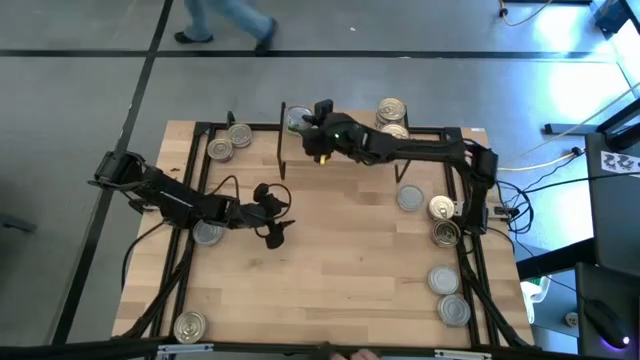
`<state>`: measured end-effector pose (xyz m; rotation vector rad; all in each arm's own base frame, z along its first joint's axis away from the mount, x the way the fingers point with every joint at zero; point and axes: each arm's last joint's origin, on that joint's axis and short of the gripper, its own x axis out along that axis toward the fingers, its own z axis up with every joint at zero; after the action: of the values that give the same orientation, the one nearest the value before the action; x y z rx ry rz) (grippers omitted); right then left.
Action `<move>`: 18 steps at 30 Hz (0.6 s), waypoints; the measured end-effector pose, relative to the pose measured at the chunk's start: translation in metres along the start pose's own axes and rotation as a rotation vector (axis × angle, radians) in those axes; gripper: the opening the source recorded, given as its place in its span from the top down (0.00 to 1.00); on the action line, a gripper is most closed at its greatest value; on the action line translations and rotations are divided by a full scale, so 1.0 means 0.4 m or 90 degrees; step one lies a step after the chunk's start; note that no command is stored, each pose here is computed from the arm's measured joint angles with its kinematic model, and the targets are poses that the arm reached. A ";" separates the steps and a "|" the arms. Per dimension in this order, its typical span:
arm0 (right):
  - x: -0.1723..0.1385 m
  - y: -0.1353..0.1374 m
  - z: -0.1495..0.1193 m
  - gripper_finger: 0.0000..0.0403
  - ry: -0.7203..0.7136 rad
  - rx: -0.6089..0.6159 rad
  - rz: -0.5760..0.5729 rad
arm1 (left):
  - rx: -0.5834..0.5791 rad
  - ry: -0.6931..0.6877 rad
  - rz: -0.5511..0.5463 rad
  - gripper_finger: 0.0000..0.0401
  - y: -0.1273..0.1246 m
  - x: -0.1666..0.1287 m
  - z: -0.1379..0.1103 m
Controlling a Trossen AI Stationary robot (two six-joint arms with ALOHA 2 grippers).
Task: Stack canned seafood by type on shelf
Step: Stack the green white tuna can on top of the other green white tuna can on the shelf
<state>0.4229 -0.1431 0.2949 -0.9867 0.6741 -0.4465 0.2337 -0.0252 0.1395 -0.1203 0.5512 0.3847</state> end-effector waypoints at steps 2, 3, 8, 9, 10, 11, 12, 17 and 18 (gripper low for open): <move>0.026 -0.009 -0.011 0.65 0.008 0.004 -0.003 | -0.001 0.004 0.004 0.35 0.004 0.001 -0.001; 0.037 -0.009 -0.017 0.65 0.005 0.005 0.001 | -0.002 0.005 0.006 0.35 0.005 0.002 -0.001; 0.070 -0.006 -0.039 0.65 0.001 0.007 0.019 | -0.004 0.005 0.010 0.35 0.009 0.004 0.001; 0.074 -0.005 -0.043 0.65 -0.001 0.008 0.023 | -0.003 0.005 0.010 0.35 0.009 0.004 0.001; 0.076 -0.001 -0.044 0.65 -0.002 0.009 0.029 | -0.002 0.005 0.010 0.35 0.009 0.004 0.001; 0.080 0.004 -0.046 0.65 0.000 0.009 0.033 | -0.001 0.005 0.010 0.35 0.009 0.004 0.001; 0.083 0.007 -0.047 0.65 0.001 0.010 0.036 | -0.001 0.005 0.010 0.35 0.009 0.004 0.001; 0.088 0.014 -0.043 0.65 -0.020 0.018 0.045 | 0.001 0.005 0.010 0.35 0.009 0.004 0.001; 0.090 0.016 -0.044 0.65 -0.017 0.017 0.044 | 0.001 0.004 0.010 0.35 0.009 0.004 0.001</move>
<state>0.4366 -0.1732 0.2714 -0.9394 0.6744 -0.3797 0.2337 -0.0215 0.1390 -0.1159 0.5595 0.3992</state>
